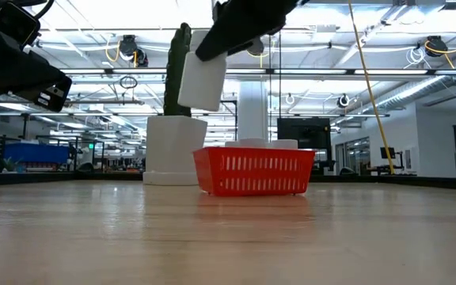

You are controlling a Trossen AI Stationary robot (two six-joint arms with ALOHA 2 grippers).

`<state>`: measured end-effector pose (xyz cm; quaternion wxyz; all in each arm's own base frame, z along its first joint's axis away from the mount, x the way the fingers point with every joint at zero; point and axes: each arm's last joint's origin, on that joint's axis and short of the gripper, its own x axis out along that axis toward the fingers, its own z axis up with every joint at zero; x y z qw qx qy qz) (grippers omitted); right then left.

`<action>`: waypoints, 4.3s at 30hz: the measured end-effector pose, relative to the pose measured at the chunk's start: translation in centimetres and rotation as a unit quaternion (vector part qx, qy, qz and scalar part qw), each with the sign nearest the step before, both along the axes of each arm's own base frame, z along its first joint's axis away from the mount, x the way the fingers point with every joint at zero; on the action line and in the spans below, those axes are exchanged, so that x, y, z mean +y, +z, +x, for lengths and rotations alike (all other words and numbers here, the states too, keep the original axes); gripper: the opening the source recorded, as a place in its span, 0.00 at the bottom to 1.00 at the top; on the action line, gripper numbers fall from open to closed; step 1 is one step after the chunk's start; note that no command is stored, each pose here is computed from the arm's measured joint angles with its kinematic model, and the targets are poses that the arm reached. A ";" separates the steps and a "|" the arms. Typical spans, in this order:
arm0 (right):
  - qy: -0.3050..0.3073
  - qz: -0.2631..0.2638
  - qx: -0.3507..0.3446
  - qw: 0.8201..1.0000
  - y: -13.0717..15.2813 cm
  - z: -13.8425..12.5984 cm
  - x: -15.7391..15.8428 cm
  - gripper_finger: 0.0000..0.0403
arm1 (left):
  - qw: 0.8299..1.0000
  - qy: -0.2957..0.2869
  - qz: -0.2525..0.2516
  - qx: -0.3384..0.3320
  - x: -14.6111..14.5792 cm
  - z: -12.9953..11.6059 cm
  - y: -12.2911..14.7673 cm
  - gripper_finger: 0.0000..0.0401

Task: Pick and place pill bottles into a basket
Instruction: Put the white medicine bottle into the red bin, then return to Home Position

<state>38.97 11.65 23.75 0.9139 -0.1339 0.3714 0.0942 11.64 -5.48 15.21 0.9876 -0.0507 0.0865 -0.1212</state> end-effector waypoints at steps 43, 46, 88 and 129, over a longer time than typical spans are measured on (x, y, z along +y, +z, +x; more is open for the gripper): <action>-0.085 0.055 0.051 0.994 -3.5 -0.1 -9.9 0.42 | 1.000 0.000 -0.002 0.002 0.0 0.0 0.0 0.09; -0.079 0.061 0.053 0.994 -3.6 -0.1 -9.8 0.42 | 1.000 0.000 -0.002 0.001 0.0 0.0 0.0 0.09; -0.087 0.078 0.045 0.992 -5.2 -0.7 -10.5 0.61 | 1.000 -0.001 -0.002 0.002 0.0 0.0 0.0 0.09; -0.019 0.176 -0.284 0.942 -2.2 -24.8 -6.4 0.00 | 0.999 0.035 -0.016 -0.028 2.3 -0.1 0.8 0.03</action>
